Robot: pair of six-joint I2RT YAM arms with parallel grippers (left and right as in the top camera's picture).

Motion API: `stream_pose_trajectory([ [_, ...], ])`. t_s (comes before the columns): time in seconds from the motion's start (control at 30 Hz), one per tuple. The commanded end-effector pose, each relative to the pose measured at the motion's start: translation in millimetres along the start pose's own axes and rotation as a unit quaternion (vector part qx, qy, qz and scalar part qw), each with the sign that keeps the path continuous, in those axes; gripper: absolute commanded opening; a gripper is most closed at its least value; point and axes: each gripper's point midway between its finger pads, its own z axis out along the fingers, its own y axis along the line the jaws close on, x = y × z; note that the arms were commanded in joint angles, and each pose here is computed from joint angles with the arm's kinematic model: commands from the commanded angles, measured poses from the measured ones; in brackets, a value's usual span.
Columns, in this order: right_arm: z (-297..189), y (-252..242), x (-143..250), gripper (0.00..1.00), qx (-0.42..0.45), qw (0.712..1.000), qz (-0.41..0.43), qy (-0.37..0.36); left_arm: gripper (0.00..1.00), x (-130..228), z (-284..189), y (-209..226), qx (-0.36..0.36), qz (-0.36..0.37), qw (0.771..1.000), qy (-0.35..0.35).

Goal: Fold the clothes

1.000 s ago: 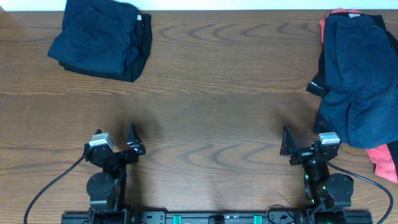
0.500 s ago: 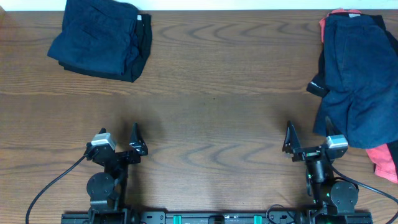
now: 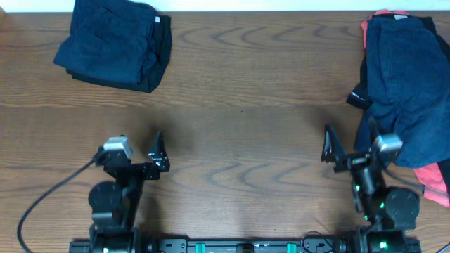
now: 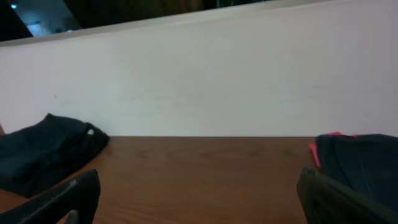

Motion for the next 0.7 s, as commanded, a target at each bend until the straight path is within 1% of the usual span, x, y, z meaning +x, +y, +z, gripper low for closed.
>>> stream_pose_trajectory([
  [0.0, 19, 12, -24, 0.99, -0.028, 0.999, 0.010, 0.015, 0.98, -11, 5, -14, 0.025, -0.004, 0.999, 0.030],
  [0.2, 75, 20, -34, 0.99, -0.063, 0.993, 0.015, 0.103, 0.98, -18, 18, -18, 0.011, 0.001, 0.992, 0.129],
  [0.27, 101, 17, -32, 0.99, -0.064, 0.986, 0.008, 0.153, 0.98, -23, 24, -19, 0.002, 0.005, 0.986, 0.169],
  [0.33, 119, 14, -31, 0.99, -0.061, 0.981, 0.001, 0.186, 0.98, -26, 30, -19, -0.004, 0.011, 0.979, 0.205],
  [0.5, 168, 4, -29, 0.99, -0.058, 0.963, -0.003, 0.263, 0.98, -29, 53, -16, -0.025, 0.006, 0.951, 0.308],
  [0.67, 207, -7, -15, 0.99, -0.059, 0.939, -0.019, 0.339, 0.98, -32, 77, -15, -0.037, 0.007, 0.911, 0.412],
])
